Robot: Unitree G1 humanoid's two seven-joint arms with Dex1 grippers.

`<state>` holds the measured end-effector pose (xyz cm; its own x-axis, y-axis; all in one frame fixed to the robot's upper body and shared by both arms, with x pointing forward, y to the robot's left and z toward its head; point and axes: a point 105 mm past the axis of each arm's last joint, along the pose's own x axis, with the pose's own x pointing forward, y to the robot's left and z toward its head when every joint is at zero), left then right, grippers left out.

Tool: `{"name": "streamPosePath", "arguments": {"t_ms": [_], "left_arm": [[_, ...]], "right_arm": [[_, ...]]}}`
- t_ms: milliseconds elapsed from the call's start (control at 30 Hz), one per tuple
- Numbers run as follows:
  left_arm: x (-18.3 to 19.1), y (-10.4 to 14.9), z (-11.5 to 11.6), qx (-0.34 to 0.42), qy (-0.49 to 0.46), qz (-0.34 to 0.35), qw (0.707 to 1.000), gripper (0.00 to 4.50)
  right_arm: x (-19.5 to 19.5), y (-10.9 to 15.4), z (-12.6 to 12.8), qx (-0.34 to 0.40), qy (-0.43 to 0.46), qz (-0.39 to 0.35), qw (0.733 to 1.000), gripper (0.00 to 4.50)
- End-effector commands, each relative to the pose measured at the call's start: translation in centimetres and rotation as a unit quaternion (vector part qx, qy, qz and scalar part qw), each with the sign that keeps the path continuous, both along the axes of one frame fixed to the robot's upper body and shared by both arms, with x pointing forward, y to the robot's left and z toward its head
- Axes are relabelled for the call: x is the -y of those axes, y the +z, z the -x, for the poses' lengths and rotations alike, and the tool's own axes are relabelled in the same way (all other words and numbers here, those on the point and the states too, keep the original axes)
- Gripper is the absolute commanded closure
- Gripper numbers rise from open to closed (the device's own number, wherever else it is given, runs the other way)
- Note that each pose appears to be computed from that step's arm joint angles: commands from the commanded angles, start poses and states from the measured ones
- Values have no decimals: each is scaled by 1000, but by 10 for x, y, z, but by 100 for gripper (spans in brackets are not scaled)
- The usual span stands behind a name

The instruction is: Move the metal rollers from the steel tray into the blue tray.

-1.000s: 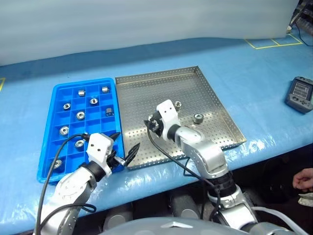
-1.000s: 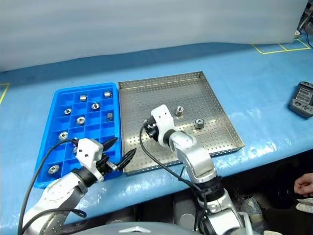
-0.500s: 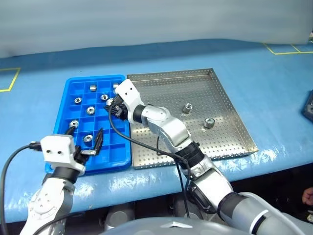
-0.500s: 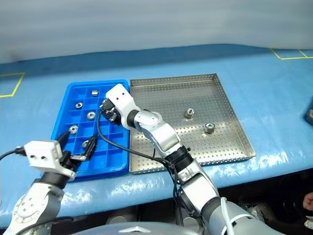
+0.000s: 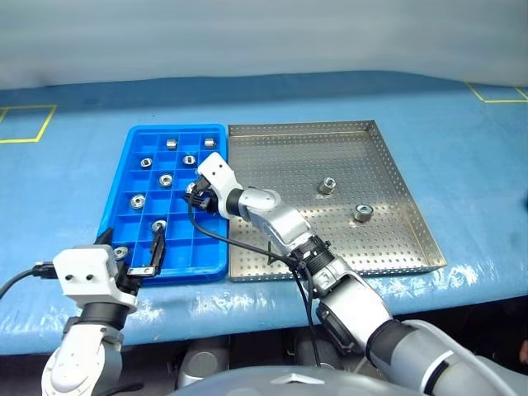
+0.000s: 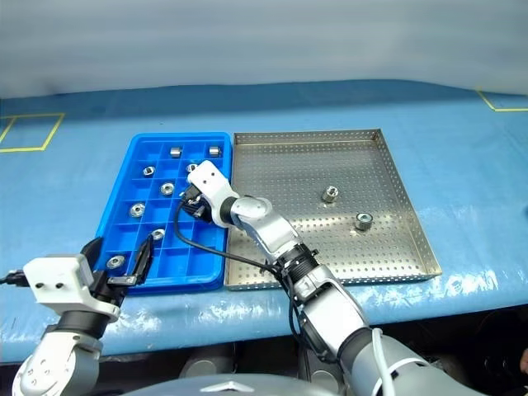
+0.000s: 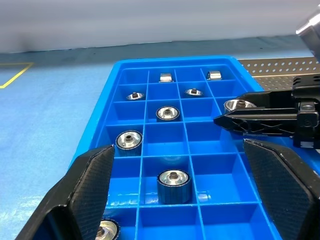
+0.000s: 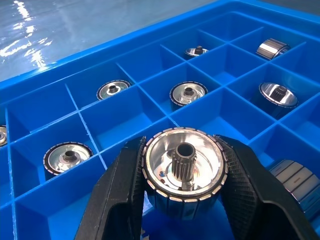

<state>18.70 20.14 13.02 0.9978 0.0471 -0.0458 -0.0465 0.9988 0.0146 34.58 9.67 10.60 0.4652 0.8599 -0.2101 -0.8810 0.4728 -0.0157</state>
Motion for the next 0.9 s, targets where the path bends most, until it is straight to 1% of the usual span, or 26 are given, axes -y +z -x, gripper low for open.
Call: {"name": "streamPosePath", "arguments": {"t_ms": [33,167,433,633,733,900], "left_arm": [[4,14,0,28,-4,-9,1000,0],[2,15,2,31,3,-8,999,0],[-2,11,15,24,34,-3,999,0],[-1,10,18,23,40,-1,999,0],[0,9,18,23,40,0,999,0],[0,7,16,22,35,3,999,0]], "right_arm": [[-53,35,29,16,74,-54,996,279],[-61,40,32,21,85,-61,994,279],[-71,38,33,22,99,-56,993,279],[-80,41,47,25,137,-65,988,279],[-80,52,48,34,138,-84,986,279],[-76,78,47,46,135,-124,982,279]]}}
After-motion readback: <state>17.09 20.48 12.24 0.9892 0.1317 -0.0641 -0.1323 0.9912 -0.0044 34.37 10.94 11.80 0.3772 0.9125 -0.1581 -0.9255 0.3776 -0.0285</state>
